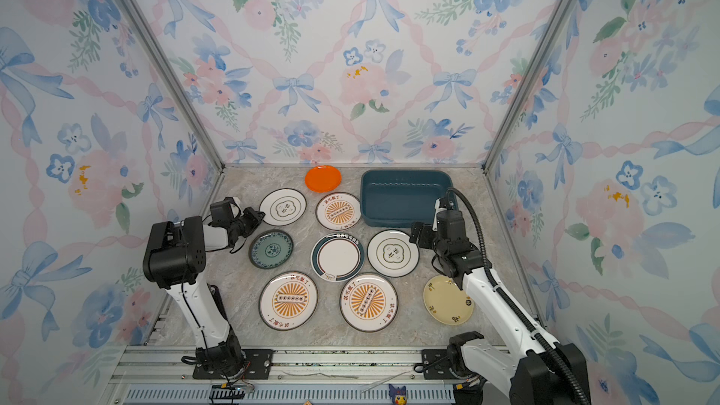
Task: Place the plates into the plastic bin on the countertop
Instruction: Pick up the plate from the top-left of the table.
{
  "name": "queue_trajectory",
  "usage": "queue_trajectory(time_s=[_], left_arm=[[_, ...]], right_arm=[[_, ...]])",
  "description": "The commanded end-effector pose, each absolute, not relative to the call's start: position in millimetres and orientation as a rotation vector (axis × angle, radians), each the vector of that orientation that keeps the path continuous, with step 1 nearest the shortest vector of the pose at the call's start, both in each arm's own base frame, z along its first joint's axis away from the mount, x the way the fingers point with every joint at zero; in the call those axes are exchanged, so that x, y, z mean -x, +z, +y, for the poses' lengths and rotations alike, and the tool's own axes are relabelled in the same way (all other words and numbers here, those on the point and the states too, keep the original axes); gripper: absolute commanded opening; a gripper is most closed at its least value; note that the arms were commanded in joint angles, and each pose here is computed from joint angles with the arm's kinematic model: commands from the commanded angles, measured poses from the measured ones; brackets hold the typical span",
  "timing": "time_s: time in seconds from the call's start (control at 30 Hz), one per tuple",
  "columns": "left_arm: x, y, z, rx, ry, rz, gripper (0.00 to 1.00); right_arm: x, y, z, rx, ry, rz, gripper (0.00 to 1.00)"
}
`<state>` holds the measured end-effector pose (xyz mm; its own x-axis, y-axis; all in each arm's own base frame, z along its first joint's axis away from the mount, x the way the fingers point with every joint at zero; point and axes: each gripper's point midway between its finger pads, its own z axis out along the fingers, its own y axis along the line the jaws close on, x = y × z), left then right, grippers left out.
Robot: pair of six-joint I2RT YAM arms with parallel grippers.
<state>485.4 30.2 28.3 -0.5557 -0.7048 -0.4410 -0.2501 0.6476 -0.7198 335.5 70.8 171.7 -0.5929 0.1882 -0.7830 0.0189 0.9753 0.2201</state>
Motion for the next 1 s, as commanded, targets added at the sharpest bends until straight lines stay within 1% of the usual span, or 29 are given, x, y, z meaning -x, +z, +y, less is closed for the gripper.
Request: queue_trajectory(time_s=[0.0, 0.2, 0.37, 0.5, 0.73, 0.83, 0.97], left_arm=[[-476, 10, 32, 0.768, -0.756, 2.175, 0.00], [-486, 33, 38, 0.762, -0.750, 2.122, 0.00], [-497, 73, 32, 0.742, -0.822, 2.043, 0.00], [-494, 113, 20, 0.691, -0.863, 1.985, 0.00], [-468, 178, -14, 0.579, -0.972, 1.905, 0.00], [-450, 196, -46, 0.486, -1.042, 1.913, 0.00], [-421, 208, -95, 0.354, -1.145, 1.942, 0.00]], right_arm=[[-330, 166, 73, -0.147, 0.237, 2.211, 0.98], [-328, 168, 76, -0.137, 0.261, 2.213, 0.98], [-329, 174, 91, -0.107, 0.353, 2.209, 0.98], [-329, 183, 117, -0.032, 0.486, 2.205, 0.98], [-333, 201, 176, 0.064, 0.815, 2.170, 0.98], [-336, 209, 202, 0.086, 0.962, 2.127, 0.98], [-339, 217, 234, 0.131, 1.107, 2.084, 0.98]])
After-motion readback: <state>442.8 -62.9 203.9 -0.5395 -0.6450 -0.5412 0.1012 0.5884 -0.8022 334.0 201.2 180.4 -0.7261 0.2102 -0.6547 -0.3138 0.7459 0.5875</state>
